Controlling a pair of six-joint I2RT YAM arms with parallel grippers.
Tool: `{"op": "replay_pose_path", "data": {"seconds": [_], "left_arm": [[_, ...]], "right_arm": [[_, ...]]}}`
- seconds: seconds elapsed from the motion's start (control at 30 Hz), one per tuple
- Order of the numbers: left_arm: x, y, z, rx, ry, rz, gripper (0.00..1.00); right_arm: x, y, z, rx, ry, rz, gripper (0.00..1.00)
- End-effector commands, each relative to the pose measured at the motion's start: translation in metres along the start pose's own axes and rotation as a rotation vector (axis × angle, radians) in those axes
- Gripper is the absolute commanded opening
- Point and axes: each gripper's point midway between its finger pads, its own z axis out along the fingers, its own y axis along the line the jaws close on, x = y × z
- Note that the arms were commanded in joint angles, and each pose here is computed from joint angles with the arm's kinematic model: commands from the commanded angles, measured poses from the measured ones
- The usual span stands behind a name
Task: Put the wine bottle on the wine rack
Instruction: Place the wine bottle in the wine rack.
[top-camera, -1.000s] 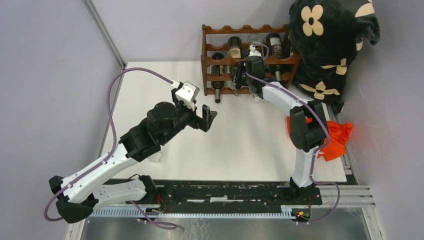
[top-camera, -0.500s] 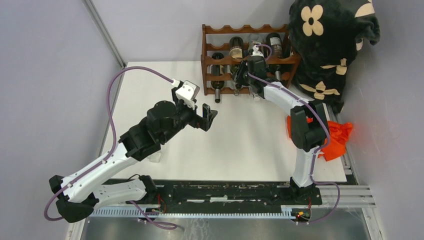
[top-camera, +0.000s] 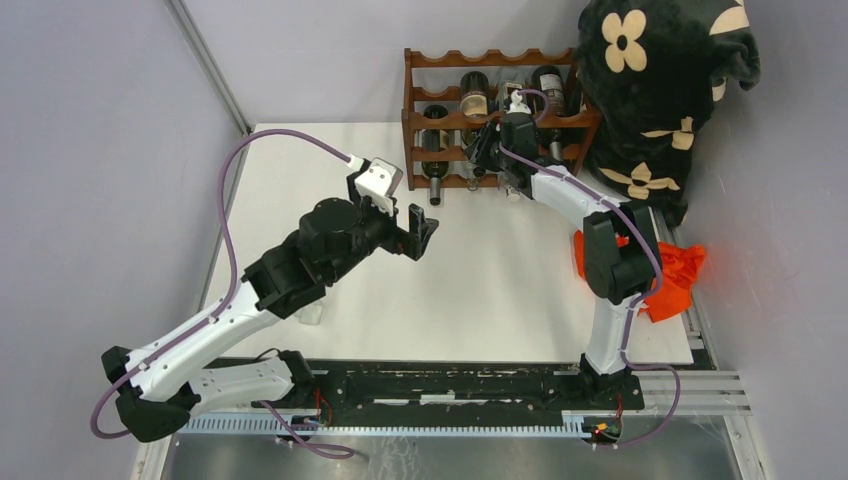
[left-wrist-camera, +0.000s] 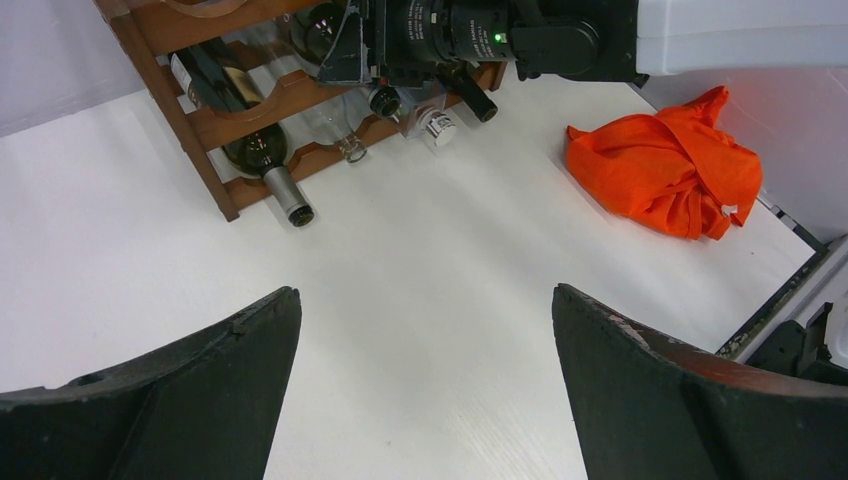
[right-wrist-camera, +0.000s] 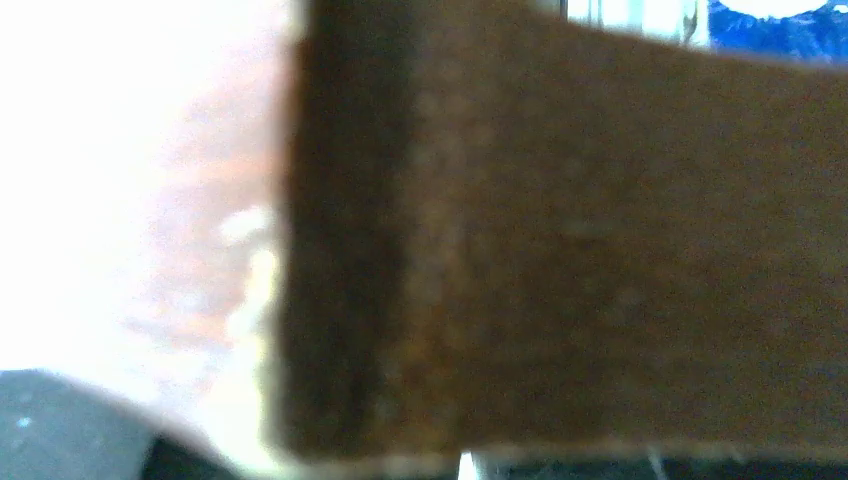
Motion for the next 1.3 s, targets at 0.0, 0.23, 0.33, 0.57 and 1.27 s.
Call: {"op": "replay_pose_path", "data": {"seconds": [0.0, 0.23, 0.33, 0.57, 1.27], "left_arm": [[-0.028, -0.007, -0.003, 0.022, -0.069, -0.06, 1.0], [-0.027, -0.008, -0.001, 0.024, -0.063, -0.062, 1.0], [-0.024, -0.007, 0.0, 0.018, -0.058, -0.062, 1.0], [-0.022, -0.007, 0.003, 0.014, -0.051, -0.057, 1.0], [-0.02, -0.006, 0.004, 0.011, -0.045, -0.053, 1.0]], "right_arm": [[-0.108, 0.05, -0.037, -0.152, -0.329, -0.013, 0.25], [-0.106, 0.051, -0.033, -0.16, -0.326, -0.032, 0.25], [-0.105, 0.051, -0.032, -0.161, -0.328, -0.036, 0.26], [-0.103, 0.06, -0.034, -0.177, -0.321, -0.04, 0.26], [-0.118, 0.074, -0.044, -0.177, -0.339, -0.009, 0.24]]}}
